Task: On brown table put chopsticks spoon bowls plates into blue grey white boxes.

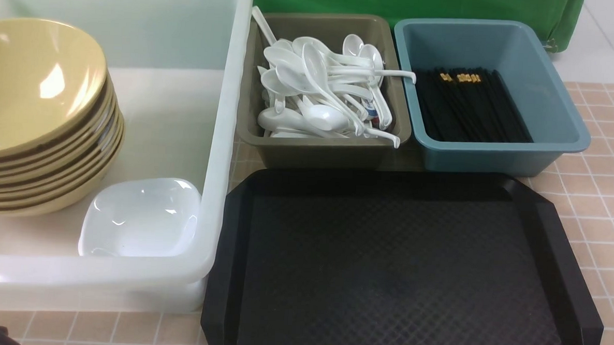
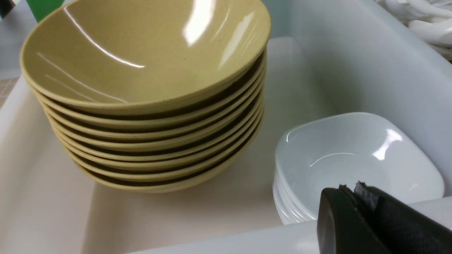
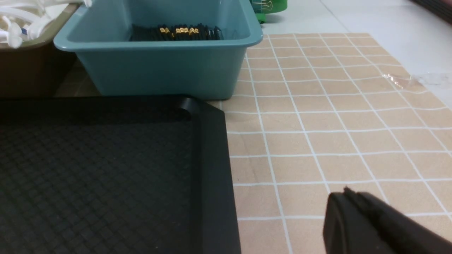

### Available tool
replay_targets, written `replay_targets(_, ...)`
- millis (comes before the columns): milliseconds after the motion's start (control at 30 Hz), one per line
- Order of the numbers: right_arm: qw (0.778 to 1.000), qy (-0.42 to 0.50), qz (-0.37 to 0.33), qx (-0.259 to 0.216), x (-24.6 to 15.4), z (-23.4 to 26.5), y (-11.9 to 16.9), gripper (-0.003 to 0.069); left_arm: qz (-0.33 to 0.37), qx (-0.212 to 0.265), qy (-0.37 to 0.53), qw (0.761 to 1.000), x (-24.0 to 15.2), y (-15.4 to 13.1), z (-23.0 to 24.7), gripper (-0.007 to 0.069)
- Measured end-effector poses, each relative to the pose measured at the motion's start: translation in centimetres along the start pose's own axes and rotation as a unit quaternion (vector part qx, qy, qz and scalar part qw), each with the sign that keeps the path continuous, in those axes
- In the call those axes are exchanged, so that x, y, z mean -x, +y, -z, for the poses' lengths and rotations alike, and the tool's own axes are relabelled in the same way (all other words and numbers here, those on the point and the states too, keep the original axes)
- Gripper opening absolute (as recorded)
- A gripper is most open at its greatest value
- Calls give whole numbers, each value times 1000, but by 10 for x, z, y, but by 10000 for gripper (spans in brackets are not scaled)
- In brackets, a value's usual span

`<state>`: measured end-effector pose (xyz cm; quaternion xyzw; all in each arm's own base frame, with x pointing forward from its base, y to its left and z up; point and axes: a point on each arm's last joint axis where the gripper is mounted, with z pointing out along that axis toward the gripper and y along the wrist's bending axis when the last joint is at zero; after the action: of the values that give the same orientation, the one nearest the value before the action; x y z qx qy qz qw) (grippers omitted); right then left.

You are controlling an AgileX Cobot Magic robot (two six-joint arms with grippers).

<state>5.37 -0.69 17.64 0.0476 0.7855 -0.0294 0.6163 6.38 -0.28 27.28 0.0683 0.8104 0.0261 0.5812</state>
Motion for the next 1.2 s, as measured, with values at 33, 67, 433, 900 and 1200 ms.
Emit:
replay_targets(33, 1000, 0, 0, 0, 0, 0, 0, 36, 0, 0, 0, 1000, 0, 0, 0, 1)
replay_targets(67, 1000, 0, 0, 0, 0, 0, 0, 37, 0, 0, 0, 1000, 0, 0, 0, 1)
replay_targets(433, 1000, 0, 0, 0, 0, 0, 0, 41, 0, 0, 1, 1000, 0, 0, 0, 1)
replay_targets(900, 1000, 0, 0, -1, 0, 0, 0, 50, -11, 8, -9, 1000, -6, 0, -1, 1)
replay_targets(1200, 1000, 0, 0, -1, 0, 0, 0, 59, 7, 26, -152, 988, -55, -6, -17, 1)
